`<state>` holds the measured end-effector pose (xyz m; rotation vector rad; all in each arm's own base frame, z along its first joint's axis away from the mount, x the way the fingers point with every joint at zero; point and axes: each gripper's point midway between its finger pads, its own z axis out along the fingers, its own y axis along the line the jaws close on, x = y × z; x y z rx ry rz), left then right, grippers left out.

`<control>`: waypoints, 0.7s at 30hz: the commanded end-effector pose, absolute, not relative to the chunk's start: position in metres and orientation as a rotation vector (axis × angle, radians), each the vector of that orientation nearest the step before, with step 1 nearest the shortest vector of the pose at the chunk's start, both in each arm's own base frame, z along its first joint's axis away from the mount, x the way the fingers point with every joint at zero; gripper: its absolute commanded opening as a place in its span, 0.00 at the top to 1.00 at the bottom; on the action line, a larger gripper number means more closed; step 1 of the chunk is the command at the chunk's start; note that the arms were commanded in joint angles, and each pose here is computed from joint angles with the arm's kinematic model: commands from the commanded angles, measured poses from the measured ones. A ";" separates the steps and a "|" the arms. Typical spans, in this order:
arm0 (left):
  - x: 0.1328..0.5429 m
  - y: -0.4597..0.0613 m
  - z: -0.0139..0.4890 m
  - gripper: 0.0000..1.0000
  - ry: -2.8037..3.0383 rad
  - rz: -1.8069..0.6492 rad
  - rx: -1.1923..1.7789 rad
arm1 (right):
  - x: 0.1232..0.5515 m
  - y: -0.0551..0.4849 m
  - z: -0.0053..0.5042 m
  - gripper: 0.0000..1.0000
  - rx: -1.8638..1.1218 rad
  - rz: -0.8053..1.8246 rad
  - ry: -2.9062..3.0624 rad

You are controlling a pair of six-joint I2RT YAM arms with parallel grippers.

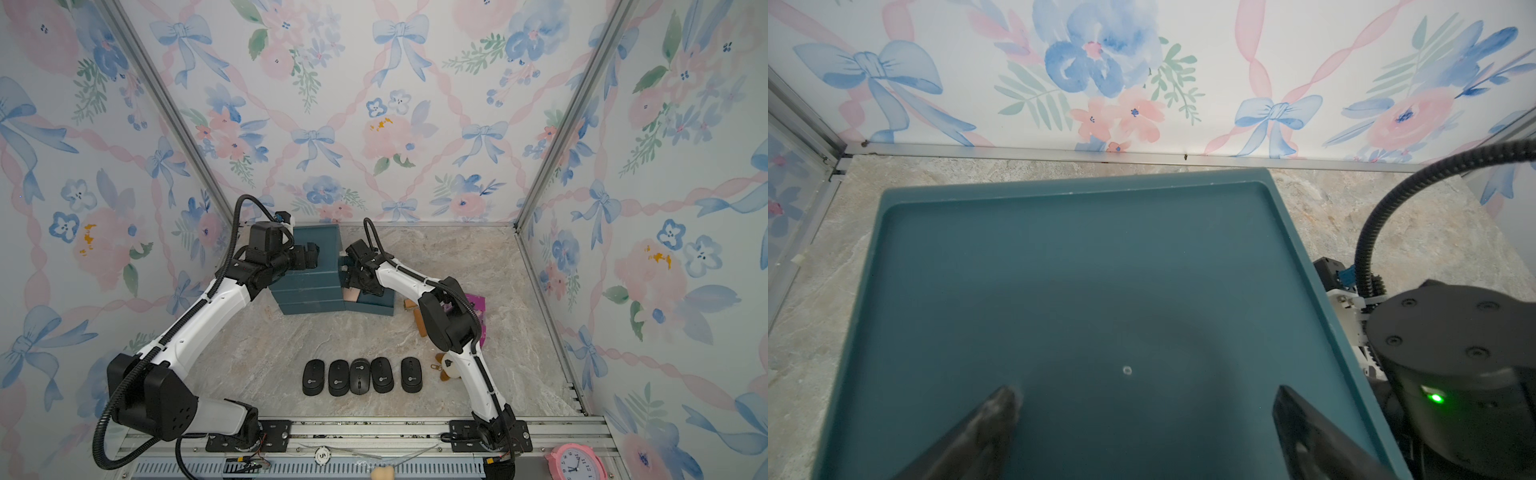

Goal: Take the mice out of the drawer
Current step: Adjust the mouse in the drawer.

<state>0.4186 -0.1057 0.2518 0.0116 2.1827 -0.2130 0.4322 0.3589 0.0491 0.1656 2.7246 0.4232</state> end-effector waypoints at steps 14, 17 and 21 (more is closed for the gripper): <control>0.424 -0.105 0.238 0.02 2.233 -0.208 -0.005 | 0.400 0.329 0.011 0.19 -0.036 0.085 2.821; 0.423 -0.104 0.237 0.02 2.235 -0.208 -0.008 | 0.393 0.315 0.013 0.19 -0.024 0.045 2.823; 0.423 -0.105 0.236 0.02 2.238 -0.215 -0.011 | 0.393 0.296 0.022 0.19 0.069 0.062 2.799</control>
